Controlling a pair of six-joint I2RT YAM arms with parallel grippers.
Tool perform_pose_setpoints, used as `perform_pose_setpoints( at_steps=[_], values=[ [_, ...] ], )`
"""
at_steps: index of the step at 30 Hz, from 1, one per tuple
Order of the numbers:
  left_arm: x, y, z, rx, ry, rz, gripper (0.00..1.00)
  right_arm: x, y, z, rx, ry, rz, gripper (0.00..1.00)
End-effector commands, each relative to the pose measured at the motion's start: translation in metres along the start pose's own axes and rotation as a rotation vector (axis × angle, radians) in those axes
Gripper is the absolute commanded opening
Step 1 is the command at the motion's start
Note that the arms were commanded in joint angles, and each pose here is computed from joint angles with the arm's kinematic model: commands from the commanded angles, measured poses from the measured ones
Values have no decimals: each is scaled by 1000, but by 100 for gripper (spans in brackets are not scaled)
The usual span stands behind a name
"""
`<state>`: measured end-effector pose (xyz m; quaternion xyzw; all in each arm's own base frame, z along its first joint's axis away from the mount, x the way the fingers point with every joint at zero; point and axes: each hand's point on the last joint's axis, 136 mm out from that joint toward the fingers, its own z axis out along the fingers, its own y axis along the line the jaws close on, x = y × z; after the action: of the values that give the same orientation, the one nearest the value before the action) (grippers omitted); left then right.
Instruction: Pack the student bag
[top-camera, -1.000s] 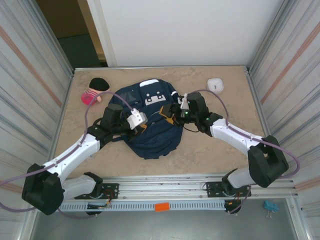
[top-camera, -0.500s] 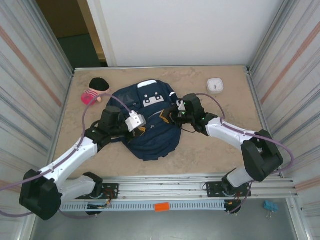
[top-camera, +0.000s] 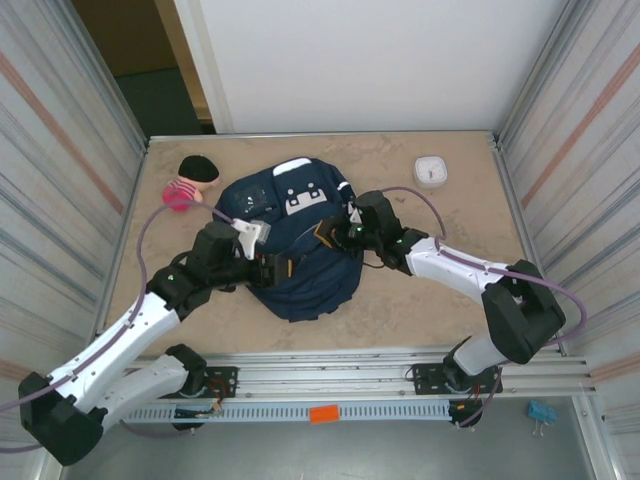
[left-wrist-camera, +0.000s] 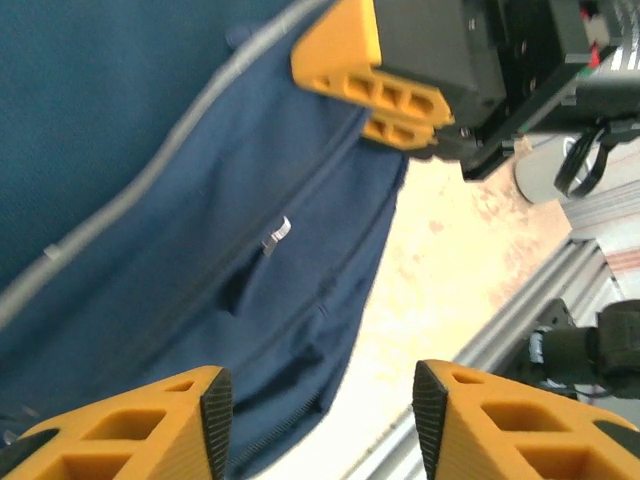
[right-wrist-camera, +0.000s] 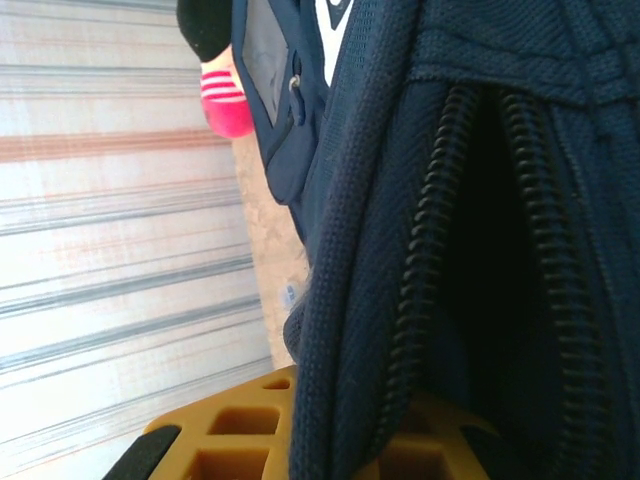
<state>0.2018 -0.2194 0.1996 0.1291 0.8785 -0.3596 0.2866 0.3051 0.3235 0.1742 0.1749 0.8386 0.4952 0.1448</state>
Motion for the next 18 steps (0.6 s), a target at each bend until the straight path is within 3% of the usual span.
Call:
perform_pose_setpoints(
  at_steps=[1,18],
  values=[
    [21,4,3,-44,50,-141,53,0,43,-8,-97,-30,-73,0],
    [16,25,41,-228,61,-40,60,10,58,-11,-105,-25,-116,0]
  ],
)
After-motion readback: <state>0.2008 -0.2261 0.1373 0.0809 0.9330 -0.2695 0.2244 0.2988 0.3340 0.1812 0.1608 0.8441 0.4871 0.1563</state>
